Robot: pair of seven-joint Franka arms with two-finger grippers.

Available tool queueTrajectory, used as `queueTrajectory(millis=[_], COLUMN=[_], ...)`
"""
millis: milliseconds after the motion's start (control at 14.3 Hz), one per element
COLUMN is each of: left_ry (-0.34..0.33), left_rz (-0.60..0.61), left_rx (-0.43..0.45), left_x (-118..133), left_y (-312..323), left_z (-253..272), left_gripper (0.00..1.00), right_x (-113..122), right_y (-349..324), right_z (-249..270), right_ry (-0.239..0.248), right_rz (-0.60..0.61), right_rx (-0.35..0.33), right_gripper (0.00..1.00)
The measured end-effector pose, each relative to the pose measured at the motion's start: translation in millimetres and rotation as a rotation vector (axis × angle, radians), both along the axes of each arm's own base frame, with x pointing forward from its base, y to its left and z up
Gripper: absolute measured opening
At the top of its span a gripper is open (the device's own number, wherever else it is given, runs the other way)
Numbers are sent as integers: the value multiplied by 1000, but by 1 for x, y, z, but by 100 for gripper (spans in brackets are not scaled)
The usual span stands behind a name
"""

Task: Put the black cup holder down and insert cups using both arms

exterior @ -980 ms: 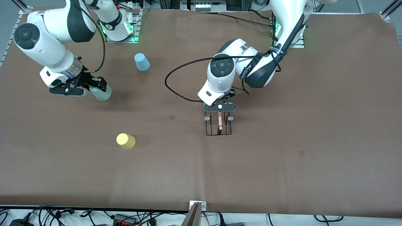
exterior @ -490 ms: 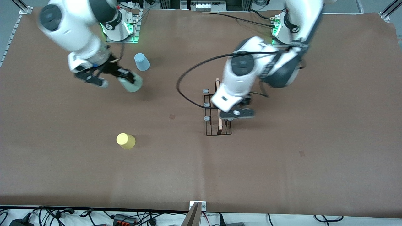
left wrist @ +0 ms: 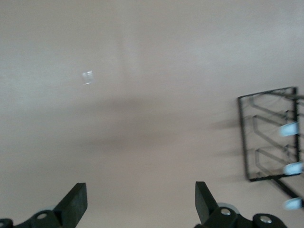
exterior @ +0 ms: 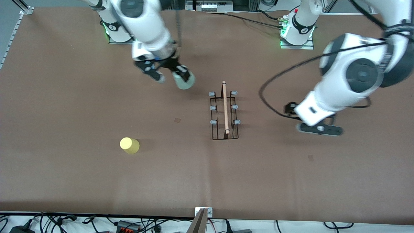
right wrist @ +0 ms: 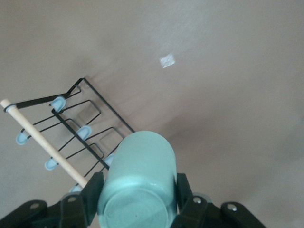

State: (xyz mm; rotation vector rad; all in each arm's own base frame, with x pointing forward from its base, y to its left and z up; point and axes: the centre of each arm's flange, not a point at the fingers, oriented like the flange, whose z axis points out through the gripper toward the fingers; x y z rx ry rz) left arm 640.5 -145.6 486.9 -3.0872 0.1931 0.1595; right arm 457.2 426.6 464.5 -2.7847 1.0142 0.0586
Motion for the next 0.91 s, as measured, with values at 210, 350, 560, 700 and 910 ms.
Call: queueTrajectory(millis=[210,350,560,700,910], left_ry=[-13,-29,-66,-74,-36], left_rz=[15,28,27,24,3], left_rx=[-5,1,23,17,16], left_x=[4,-9,-55,-87,-100], left_y=[50,66,71,66,55], left_z=[15,35,70,82,67], left_gripper=[100,100,100,100,100], right_x=[-20,-32,-34,-32,-31], right_y=[58,81,90,90,90], right_z=[-38,-64,-85,-84,-81], right_ry=[-26,-34,-40,-44,-49], right_rz=[-36,-45,-45,-47,-48], right_rx=[1,-6,-26,-25,-20], right_gripper=[67,67,67,67,67])
